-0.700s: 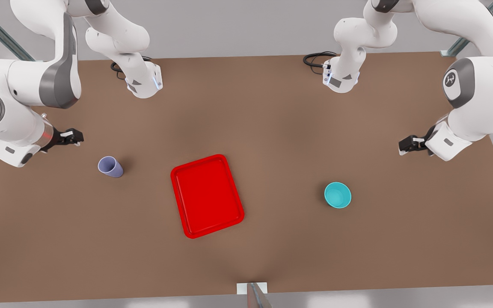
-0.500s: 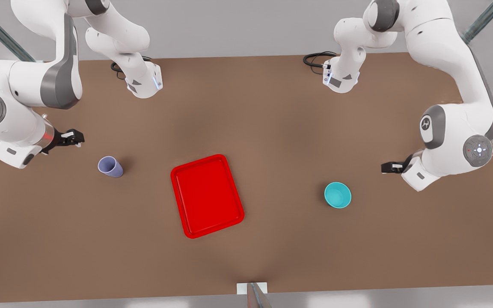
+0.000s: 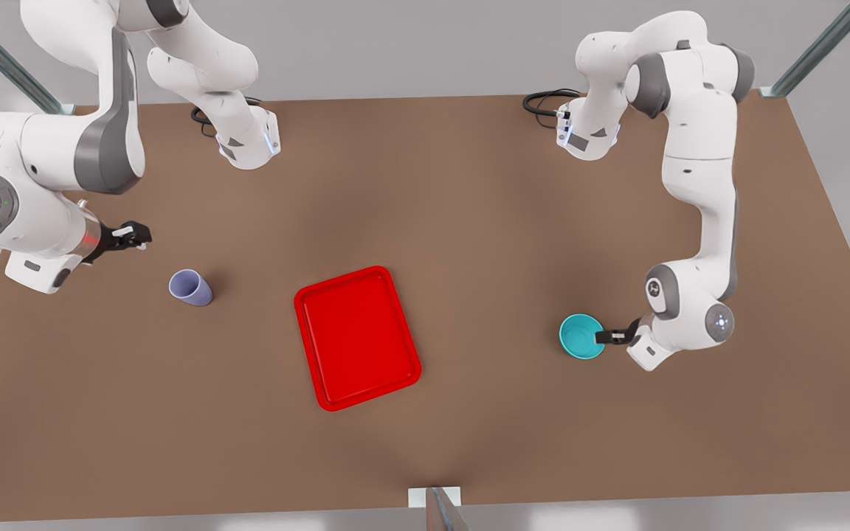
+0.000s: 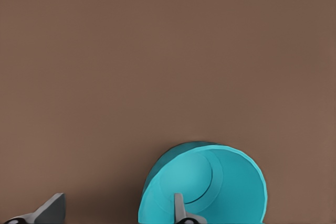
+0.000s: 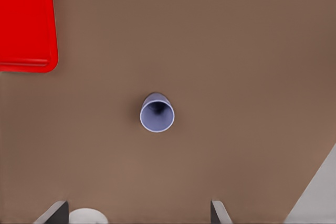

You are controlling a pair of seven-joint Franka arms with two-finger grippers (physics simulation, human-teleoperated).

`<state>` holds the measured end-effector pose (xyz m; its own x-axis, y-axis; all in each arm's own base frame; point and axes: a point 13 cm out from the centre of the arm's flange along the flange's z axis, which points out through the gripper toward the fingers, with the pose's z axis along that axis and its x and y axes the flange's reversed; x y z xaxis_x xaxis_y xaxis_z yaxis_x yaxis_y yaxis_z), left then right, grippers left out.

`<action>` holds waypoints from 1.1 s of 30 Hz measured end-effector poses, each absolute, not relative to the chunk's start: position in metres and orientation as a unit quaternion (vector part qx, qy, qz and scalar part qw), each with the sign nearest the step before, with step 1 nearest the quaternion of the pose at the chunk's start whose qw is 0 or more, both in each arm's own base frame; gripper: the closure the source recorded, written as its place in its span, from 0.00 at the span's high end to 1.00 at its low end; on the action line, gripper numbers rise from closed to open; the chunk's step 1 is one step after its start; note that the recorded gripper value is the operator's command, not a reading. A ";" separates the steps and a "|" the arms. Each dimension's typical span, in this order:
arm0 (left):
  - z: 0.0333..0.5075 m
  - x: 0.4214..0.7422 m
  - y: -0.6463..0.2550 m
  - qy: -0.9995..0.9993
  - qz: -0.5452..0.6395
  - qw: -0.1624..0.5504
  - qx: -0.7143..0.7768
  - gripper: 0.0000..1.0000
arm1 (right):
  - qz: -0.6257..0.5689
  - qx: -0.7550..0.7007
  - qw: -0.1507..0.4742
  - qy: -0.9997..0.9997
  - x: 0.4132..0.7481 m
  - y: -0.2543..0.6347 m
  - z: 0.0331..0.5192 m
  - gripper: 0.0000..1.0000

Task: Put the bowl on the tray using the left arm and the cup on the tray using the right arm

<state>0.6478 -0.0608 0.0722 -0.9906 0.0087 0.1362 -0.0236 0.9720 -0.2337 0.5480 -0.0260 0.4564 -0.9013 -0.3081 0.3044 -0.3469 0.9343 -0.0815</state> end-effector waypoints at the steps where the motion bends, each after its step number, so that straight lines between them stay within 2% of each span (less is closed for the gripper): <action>1: 0.073 0.648 -0.063 -0.991 0.120 0.064 0.001 1.00 | 0.067 0.169 0.147 -0.972 0.547 -0.026 0.456 1.00; 5: 0.072 0.646 -0.084 -0.991 0.123 0.057 -0.020 1.00 | 0.066 0.172 0.151 -0.971 0.546 -0.025 0.454 1.00; 6: 0.071 0.646 -0.087 -0.991 0.123 0.056 -0.024 0.96 | 0.067 0.173 0.152 -0.971 0.546 -0.025 0.454 1.00; 9: 0.071 0.647 -0.089 -0.991 0.123 0.052 -0.030 0.64 | 0.067 0.177 0.154 -0.970 0.547 -0.023 0.452 1.00; 10: 0.070 0.647 -0.088 -0.991 0.123 0.051 -0.031 0.61 | 0.068 0.177 0.155 -0.970 0.547 -0.023 0.451 1.00; 13: 0.067 0.647 -0.087 -0.991 0.123 0.051 -0.035 0.61 | 0.068 0.177 0.156 -0.969 0.547 -0.024 0.451 1.00; 15: 0.064 0.646 -0.087 -0.990 0.123 0.052 -0.037 0.56 | 0.068 0.178 0.156 -0.969 0.547 -0.024 0.451 1.00; 16: 0.062 0.646 -0.087 -0.990 0.123 0.053 -0.038 0.33 | 0.068 0.179 0.156 -0.969 0.547 -0.024 0.451 1.00; 18: 0.061 0.646 -0.087 -0.990 0.123 0.053 -0.038 0.21 | 0.068 0.180 0.156 -0.969 0.547 -0.024 0.452 1.00; 23: 0.069 0.650 -0.090 -0.991 0.123 0.047 -0.038 0.21 | 0.068 0.181 0.156 -0.969 0.547 -0.024 0.452 1.00; 26: 0.137 0.668 -0.122 -0.990 0.133 0.021 -0.052 0.21 | 0.068 0.182 0.155 -0.969 0.547 -0.023 0.452 1.00; 29: 0.204 0.675 -0.243 -0.984 0.143 0.009 -0.104 0.21 | 0.068 0.182 0.154 -0.969 0.548 -0.024 0.453 1.00; 31: 0.215 0.669 -0.334 -0.980 0.145 0.010 -0.132 0.21 | 0.068 0.182 0.154 -0.969 0.548 -0.025 0.453 1.00; 33: 0.202 0.654 -0.410 -0.979 0.145 0.013 -0.144 0.21 | 0.068 0.181 0.154 -0.969 0.548 -0.026 0.453 1.00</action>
<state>0.6543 -0.4102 0.2024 -0.9582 0.2857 -0.0173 0.2783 0.9162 -0.2884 0.5477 -0.0263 0.4526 -0.8870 -0.3295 0.3235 -0.3715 0.9253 -0.0762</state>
